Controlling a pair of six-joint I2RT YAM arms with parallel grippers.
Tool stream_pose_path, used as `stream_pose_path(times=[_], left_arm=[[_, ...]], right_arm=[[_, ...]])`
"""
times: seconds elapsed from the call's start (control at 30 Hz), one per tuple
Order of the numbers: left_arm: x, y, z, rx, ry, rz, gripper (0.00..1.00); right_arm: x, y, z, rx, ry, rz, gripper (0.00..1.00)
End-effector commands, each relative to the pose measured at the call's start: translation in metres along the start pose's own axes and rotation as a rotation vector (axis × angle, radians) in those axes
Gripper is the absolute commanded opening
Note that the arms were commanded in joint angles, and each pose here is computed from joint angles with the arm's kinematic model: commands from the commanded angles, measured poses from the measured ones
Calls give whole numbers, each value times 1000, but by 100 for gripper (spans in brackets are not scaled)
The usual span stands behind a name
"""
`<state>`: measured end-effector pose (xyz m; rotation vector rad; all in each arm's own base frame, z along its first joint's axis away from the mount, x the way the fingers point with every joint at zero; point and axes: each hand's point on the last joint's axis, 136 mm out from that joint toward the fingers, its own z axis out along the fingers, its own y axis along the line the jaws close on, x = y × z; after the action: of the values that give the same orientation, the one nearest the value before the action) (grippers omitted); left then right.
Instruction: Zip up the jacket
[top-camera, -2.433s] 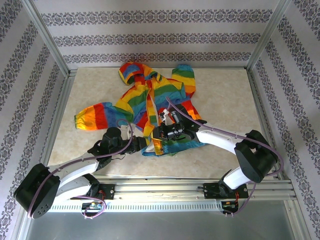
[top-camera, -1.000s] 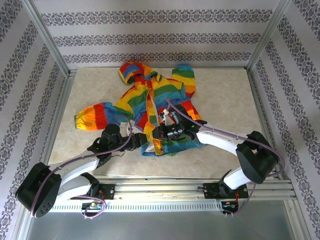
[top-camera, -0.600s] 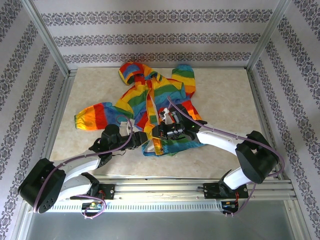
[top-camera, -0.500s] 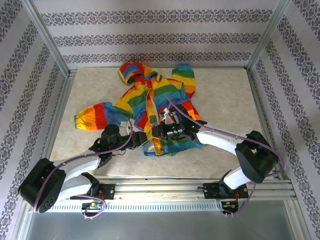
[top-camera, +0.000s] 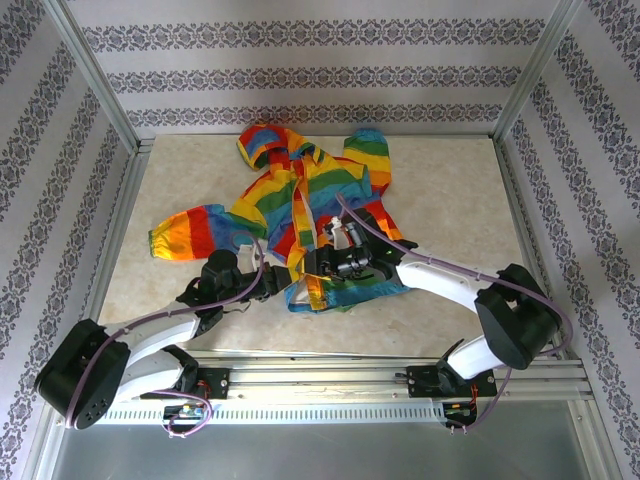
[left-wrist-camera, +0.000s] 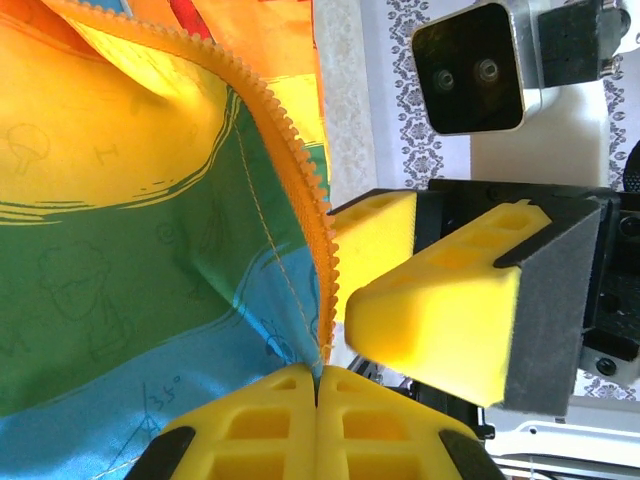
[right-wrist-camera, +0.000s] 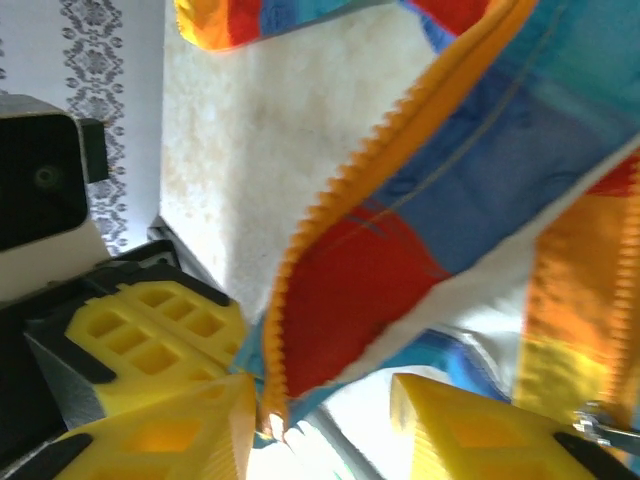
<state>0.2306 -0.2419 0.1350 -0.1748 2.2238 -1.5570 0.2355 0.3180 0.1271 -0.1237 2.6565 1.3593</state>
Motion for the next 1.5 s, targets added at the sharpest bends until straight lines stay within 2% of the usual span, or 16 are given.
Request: stream_pose_path(times=[0.0,0.33,0.77,0.83,0.97,1.07,1.1,1.47], left_arm=[[4,12,-5,-45,6,25,0],[12,31,-11,-123,16,20,0],[16,44,-13,-182,28,28,0],[17,47,-13,-190,32,26,0],[18,49,-13,-200,34,26,0],[18,52,-14,-211,35,29,0],[18,52,-14,-211,32,31,0],[15,50,-9,-210,44,41,0]], right_arm=[[5,-31,-14,155,0,-59,43],[19,-89,0,382,94,-99,46],[28,-121,48,546,223,-171,47],[31,-125,53,560,235,-175,41],[28,-124,52,583,211,-202,15],[20,-115,42,585,165,-236,2],[17,-111,37,584,141,-252,0],[-16,-51,-13,491,-129,-386,0]])
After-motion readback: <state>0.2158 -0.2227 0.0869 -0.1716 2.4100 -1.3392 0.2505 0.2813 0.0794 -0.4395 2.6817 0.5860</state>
